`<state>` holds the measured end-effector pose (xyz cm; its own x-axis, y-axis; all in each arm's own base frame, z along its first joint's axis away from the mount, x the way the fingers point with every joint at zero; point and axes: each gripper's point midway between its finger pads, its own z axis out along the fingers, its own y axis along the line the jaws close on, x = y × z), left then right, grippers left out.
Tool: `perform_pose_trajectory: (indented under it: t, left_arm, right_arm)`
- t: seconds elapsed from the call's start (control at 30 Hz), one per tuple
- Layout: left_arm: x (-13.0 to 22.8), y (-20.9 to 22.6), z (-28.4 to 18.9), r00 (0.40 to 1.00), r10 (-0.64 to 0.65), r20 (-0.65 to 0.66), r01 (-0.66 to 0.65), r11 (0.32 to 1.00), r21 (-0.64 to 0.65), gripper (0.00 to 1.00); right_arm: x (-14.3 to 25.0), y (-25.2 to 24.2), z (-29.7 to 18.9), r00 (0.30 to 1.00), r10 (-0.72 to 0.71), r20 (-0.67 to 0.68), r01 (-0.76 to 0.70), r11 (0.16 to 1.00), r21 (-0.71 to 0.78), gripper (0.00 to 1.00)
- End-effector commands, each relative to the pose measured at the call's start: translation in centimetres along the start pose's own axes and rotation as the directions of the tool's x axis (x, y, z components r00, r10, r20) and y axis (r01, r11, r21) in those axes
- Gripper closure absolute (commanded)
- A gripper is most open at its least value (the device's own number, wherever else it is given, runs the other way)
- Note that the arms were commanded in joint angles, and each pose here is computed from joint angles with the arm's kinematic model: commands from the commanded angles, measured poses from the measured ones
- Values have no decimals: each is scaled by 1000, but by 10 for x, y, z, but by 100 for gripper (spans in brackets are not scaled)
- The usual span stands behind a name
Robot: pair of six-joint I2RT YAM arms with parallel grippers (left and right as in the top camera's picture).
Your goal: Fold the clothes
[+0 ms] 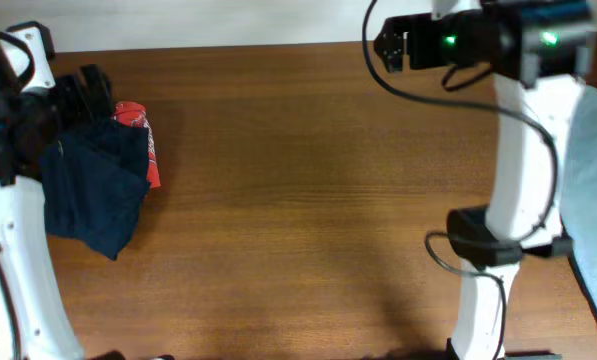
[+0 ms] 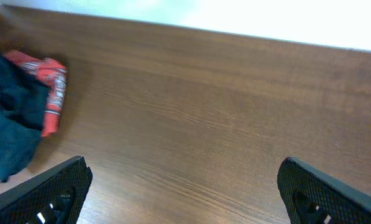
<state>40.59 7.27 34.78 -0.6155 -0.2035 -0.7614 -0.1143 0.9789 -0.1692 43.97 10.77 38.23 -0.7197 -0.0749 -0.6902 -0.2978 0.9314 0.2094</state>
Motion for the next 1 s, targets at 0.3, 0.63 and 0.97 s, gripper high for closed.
perform_pose_trajectory:
  t: [0.3,0.63,0.97]
  left_arm:
    - [23,-35,-56,999,-19,-39,24,990,138,1]
    - [26,-35,-56,998,-22,-52,29,990,138,1]
    - [26,-35,-56,998,-22,-53,29,990,138,1]
  right_arm:
    - [-3,41,-151,958,-73,278,65,997,37,1]
    - [10,22,-185,950,-79,302,24,983,182,1]
    - [10,22,-181,953,-76,295,23,983,181,1]
